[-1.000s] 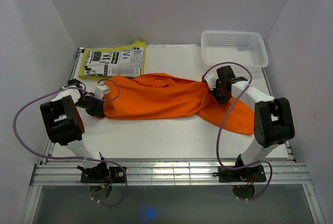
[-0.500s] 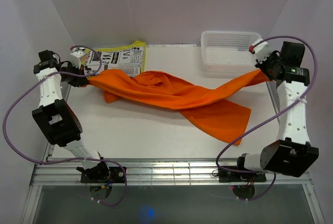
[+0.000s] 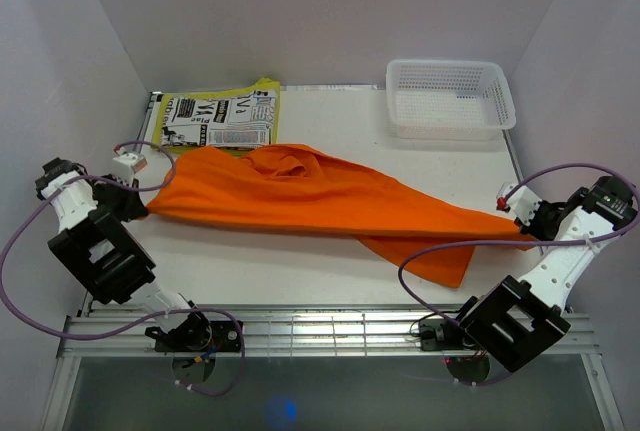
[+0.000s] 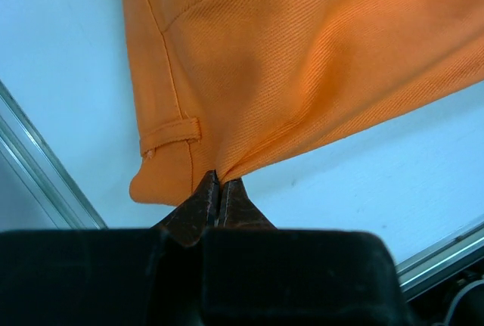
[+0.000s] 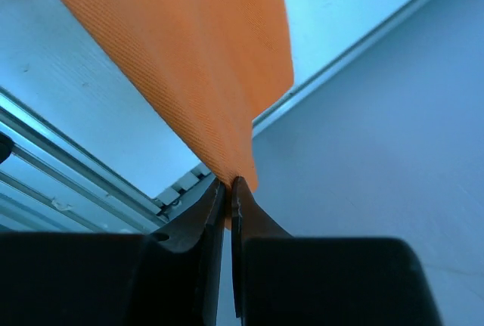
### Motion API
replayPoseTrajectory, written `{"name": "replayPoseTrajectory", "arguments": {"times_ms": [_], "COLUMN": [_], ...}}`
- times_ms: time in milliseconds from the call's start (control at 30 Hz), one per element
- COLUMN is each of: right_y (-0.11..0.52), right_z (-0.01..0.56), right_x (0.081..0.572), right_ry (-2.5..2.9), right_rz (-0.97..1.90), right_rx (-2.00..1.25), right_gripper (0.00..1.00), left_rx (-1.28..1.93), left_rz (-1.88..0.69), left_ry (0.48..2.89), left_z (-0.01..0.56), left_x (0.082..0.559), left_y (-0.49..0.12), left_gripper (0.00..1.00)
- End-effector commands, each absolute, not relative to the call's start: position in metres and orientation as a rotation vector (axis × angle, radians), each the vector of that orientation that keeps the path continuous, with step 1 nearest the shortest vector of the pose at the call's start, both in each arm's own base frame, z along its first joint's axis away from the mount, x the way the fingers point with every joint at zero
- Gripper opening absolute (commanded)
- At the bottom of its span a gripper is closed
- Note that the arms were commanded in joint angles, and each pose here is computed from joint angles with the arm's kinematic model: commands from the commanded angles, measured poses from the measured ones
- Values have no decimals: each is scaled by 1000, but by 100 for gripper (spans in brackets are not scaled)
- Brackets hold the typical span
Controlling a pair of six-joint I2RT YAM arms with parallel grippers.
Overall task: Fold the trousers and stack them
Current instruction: Flatten the trousers out
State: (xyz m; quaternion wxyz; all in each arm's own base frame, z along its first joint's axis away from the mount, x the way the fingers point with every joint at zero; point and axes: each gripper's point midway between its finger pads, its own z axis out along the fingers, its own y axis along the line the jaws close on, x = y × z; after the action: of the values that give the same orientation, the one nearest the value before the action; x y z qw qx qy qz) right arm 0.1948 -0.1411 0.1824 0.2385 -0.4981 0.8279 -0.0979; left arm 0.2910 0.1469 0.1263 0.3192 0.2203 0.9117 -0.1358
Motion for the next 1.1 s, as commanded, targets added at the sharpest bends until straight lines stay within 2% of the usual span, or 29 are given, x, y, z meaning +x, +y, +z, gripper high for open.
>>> {"name": "replayPoseTrajectory", "arguments": {"times_ms": [0, 100, 133, 167, 200, 233, 267, 300, 333, 367, 433, 467, 500, 567, 633, 700, 967, 1067], "right_y": [-119, -104, -93, -93, -92, -91, -93, -99, -100, -111, -119, -131, -135, -143, -140, -128, -80, -66], "right_z": [158, 141, 120, 116, 116, 113, 117, 119, 125, 149, 155, 187, 178, 184, 181, 171, 128, 111], "right_x": [169, 151, 140, 140, 140, 142, 147, 155, 163, 176, 192, 210, 222, 248, 263, 282, 345, 362], "right_ry": [2154, 2090, 2042, 2028, 2010, 2002, 1998, 2008, 2011, 2042, 2117, 2150, 2221, 2296, 2313, 2368, 2375, 2403], "right_rz": [-166, -195, -148, -191, -248, -255, -277, -273, -256, -286, -111, -133, 13, 95, 137, 197, 200, 211], "right_rx": [-1655, -1776, -1864, -1879, -1883, -1872, -1851, -1816, -1765, -1679, -1539, -1429, -1315, -1163, -1114, -1017, -952, -935], "right_gripper": [8, 9, 18, 31, 48, 77, 90, 93, 90, 90, 90, 90, 94, 100, 87, 81, 72, 63], "left_rx": [819, 906, 933, 944, 946, 943, 941, 934, 930, 910, 884, 853, 847, 826, 867, 913, 1036, 1103], "left_rz": [-175, -107, -116, -112, -105, -104, -111, -135, -149, -154, -187, -196, -222, -271, -324, -364, -481, -537], "left_ry": [2404, 2402, 2424, 2432, 2436, 2441, 2436, 2434, 2422, 2381, 2343, 2300, 2286, 2265, 2257, 2255, 2224, 2200], "left_z": [107, 93, 81, 78, 76, 77, 79, 82, 86, 98, 110, 124, 128, 134, 132, 128, 117, 108], "left_x": [262, 251, 241, 239, 237, 237, 239, 237, 239, 248, 255, 266, 271, 280, 285, 287, 285, 276], "left_y": [160, 158, 155, 155, 156, 157, 156, 153, 150, 149, 144, 141, 135, 125, 105, 82, 7, -24], "left_gripper": [0, 0, 2, 9, 19, 29, 43, 48, 55, 69, 73, 74, 74, 74, 73, 71, 66, 66]}}
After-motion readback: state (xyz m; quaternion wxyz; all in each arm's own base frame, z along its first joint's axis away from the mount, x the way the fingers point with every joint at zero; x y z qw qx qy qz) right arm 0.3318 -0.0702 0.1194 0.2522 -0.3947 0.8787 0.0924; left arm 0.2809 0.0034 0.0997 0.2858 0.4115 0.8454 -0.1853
